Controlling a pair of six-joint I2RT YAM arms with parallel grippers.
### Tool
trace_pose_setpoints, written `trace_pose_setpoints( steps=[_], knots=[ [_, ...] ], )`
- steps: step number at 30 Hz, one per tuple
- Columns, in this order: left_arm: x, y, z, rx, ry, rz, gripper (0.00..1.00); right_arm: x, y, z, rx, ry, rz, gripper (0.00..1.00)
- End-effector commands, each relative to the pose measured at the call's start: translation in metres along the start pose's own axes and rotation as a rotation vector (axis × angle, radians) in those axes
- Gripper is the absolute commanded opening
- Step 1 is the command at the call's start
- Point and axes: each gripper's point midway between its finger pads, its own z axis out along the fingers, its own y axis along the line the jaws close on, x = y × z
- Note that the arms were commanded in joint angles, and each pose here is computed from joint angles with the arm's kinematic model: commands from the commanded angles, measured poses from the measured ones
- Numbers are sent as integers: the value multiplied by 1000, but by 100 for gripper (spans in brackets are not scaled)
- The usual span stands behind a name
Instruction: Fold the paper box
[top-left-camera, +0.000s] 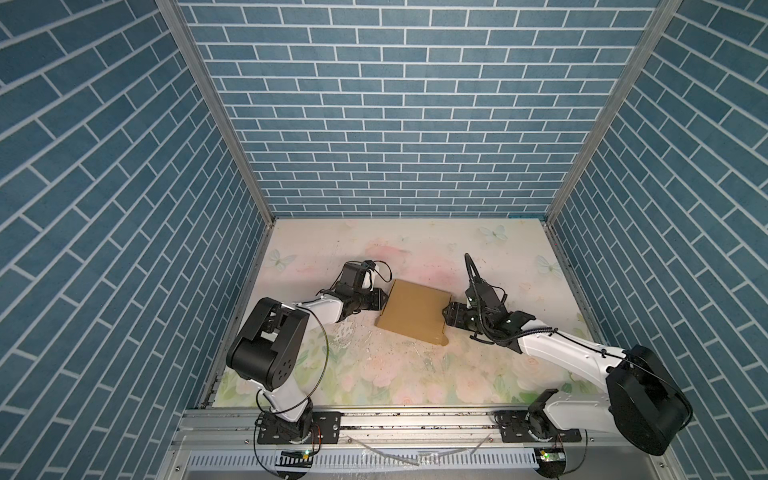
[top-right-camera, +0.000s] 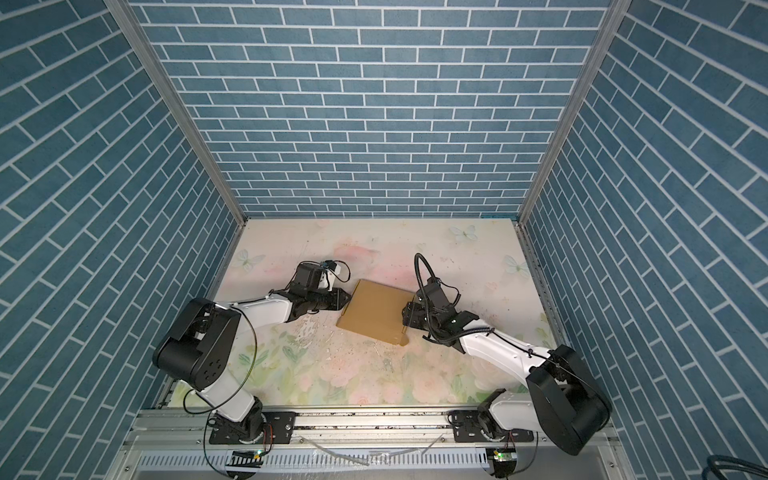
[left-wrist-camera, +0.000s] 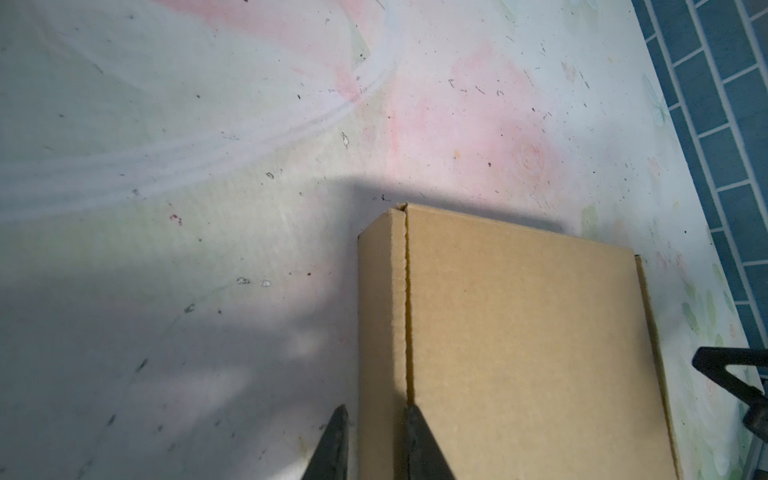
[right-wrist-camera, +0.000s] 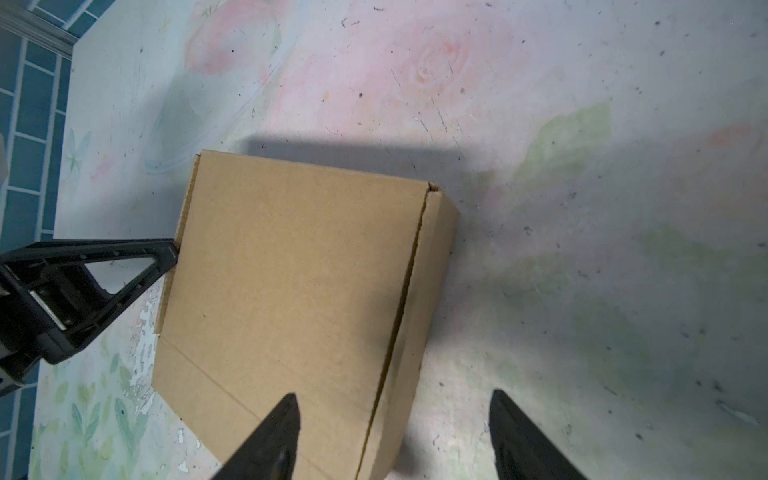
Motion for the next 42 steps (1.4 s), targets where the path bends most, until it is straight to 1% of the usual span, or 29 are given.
trace_pose_setpoints(
  steps=[1,8,14,16,22,32,42],
  knots=[
    [27,23,6,-62,72,-38,25,-1,1,3,-40,-31,125,73],
    [29,28,8,-63,78,-46,25,7,1,21,-89,-17,206,75],
    [33,32,9,-65,85,-48,25,6,7,37,-165,-33,268,75],
    [33,33,10,-66,86,-51,25,7,15,41,-209,-18,273,75],
    [36,36,12,-68,95,-58,25,-1,32,51,-317,-29,314,75],
    [35,37,16,-62,99,-62,25,-10,55,56,-414,-20,319,75],
    [30,35,21,-47,100,-70,27,-21,74,52,-468,-19,305,68]
  ],
)
